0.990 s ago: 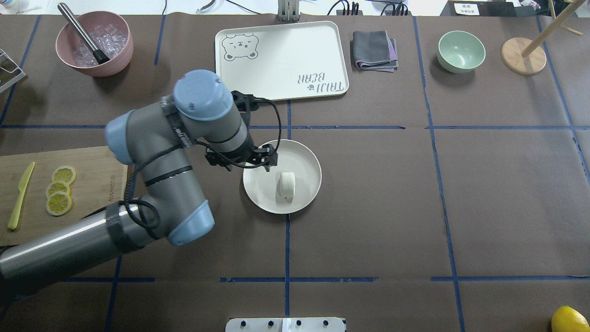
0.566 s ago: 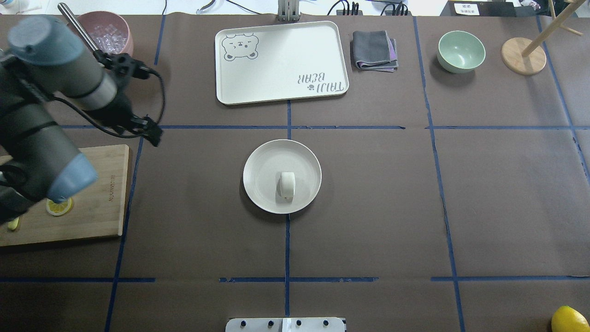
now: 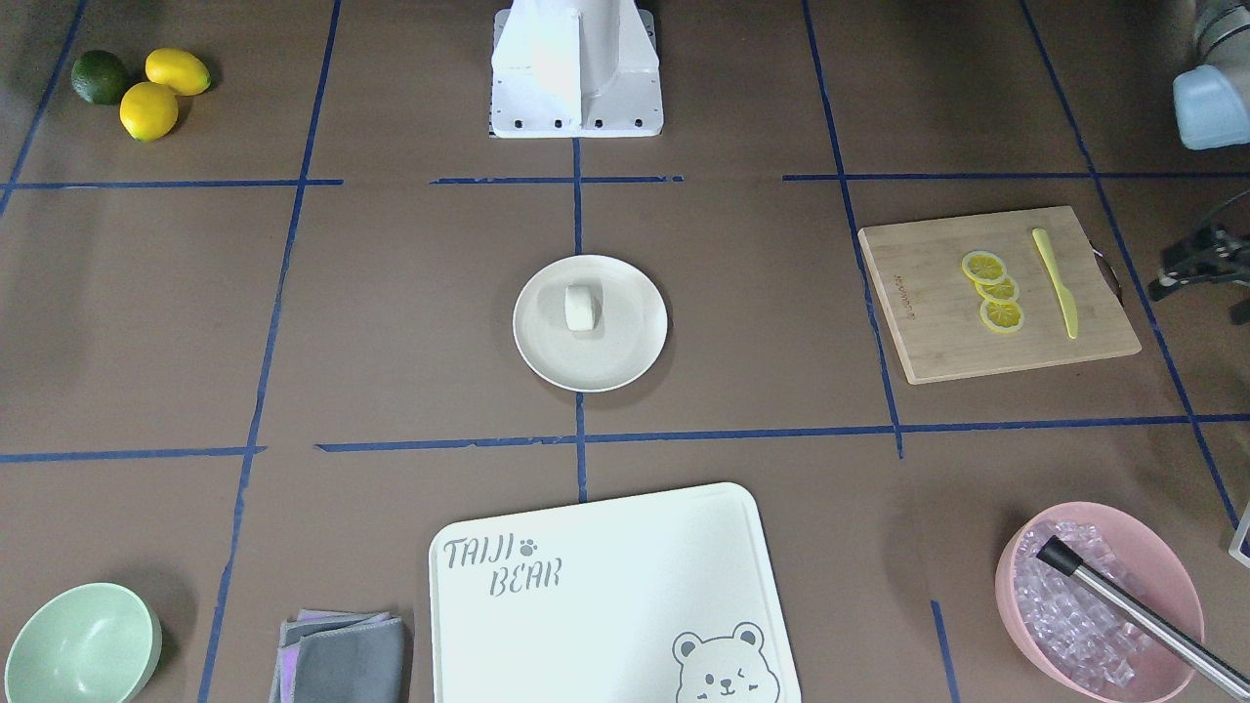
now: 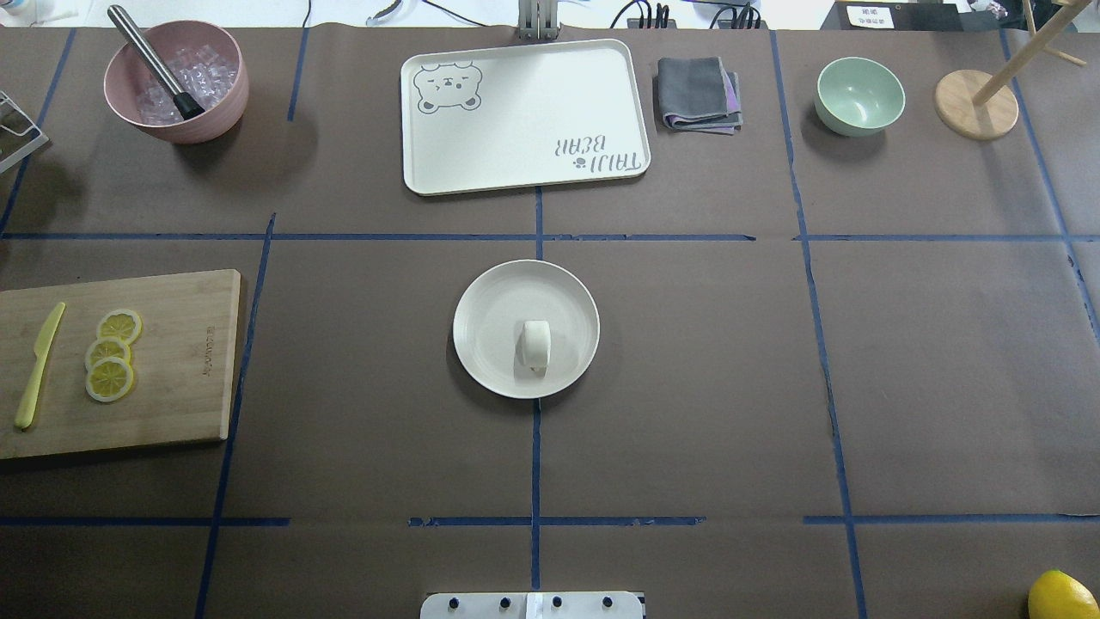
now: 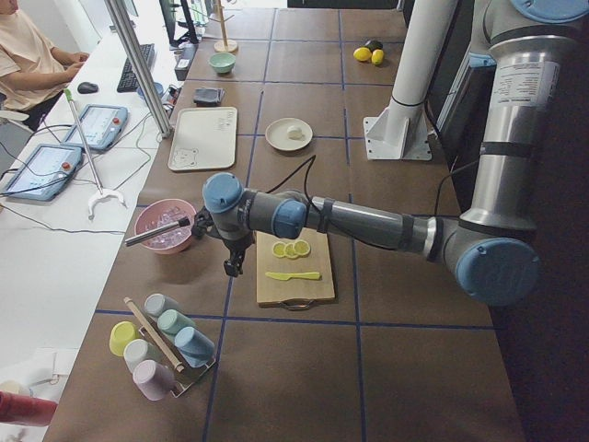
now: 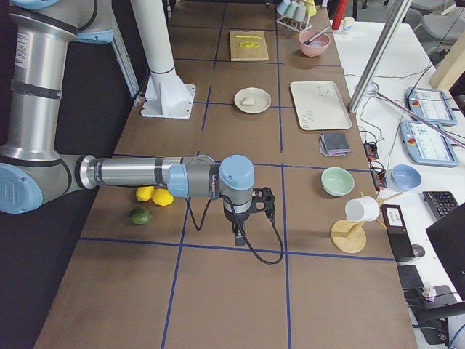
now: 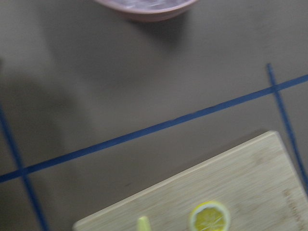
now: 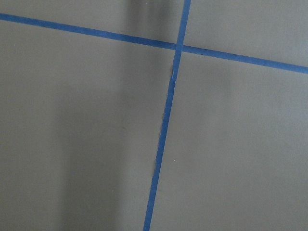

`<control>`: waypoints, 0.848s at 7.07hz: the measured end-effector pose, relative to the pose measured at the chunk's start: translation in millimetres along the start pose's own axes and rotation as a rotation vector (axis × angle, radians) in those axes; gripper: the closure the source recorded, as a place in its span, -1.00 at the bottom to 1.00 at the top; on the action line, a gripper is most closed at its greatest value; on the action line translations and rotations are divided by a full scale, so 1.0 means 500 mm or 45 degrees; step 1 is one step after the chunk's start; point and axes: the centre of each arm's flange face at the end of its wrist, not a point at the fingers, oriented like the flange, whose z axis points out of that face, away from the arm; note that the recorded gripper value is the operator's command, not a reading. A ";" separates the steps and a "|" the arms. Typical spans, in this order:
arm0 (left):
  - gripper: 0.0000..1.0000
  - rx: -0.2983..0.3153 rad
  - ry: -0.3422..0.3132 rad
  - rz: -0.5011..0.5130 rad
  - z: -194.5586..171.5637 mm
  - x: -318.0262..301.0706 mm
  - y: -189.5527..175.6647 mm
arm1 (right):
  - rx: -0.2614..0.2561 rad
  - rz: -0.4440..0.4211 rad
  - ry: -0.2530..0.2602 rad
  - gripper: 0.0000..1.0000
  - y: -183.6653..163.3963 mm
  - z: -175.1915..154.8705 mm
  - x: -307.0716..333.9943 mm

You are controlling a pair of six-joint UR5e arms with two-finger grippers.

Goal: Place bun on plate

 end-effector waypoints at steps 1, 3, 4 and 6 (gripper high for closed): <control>-1.00 -0.011 0.000 -0.071 0.006 -0.063 0.058 | -0.007 0.009 0.001 -0.99 0.002 0.005 0.005; -1.00 0.008 -0.003 -0.167 -0.008 -0.136 0.108 | -0.014 0.020 -0.006 -1.00 0.004 0.013 0.011; -1.00 0.007 -0.006 -0.194 -0.008 -0.153 0.118 | -0.013 0.021 -0.023 -1.00 0.004 0.014 0.009; -1.00 -0.021 -0.108 -0.222 0.002 -0.187 0.129 | -0.005 0.014 -0.042 -1.00 0.003 0.014 0.006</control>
